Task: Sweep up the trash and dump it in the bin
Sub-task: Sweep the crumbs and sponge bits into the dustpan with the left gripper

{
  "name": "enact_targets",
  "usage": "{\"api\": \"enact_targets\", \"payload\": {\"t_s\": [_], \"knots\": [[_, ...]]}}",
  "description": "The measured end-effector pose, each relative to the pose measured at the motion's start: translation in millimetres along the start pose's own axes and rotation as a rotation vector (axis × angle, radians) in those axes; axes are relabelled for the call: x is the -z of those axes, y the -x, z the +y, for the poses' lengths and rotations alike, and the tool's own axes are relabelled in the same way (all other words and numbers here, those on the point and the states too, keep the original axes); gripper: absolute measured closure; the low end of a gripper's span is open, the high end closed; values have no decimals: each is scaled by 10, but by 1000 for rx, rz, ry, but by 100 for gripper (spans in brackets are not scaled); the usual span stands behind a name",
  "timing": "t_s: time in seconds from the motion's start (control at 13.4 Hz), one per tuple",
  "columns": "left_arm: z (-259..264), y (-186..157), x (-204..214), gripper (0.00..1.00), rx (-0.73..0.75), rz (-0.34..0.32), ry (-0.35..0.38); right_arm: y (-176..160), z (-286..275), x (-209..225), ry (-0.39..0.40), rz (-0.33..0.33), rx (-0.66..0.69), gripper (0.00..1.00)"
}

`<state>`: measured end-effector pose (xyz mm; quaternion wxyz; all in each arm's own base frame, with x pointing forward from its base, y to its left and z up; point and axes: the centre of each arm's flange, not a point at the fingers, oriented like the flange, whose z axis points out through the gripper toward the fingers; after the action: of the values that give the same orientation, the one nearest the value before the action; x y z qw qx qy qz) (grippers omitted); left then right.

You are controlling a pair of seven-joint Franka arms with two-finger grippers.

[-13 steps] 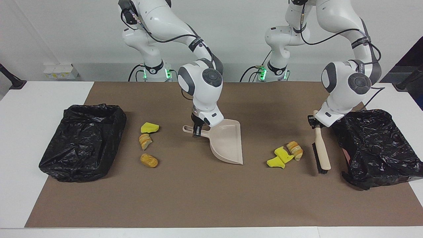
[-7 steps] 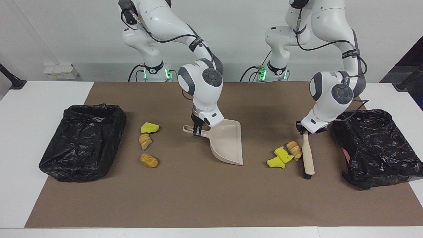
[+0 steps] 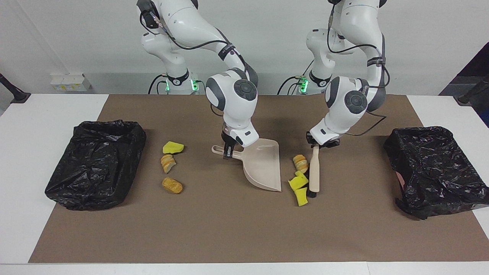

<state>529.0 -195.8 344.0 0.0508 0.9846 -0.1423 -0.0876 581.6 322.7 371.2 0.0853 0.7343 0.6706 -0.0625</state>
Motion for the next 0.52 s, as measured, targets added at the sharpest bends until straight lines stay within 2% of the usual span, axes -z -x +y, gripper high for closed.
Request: {"api": "enact_targets", "payload": {"t_s": [0.3, 0.52], "knots": [[770, 111, -63, 74, 14, -17, 114, -4, -1, -8, -1, 0, -9, 69], [902, 153, 39, 74, 56, -20, 215, -5, 1, -24, -3, -1, -10, 69]]}}
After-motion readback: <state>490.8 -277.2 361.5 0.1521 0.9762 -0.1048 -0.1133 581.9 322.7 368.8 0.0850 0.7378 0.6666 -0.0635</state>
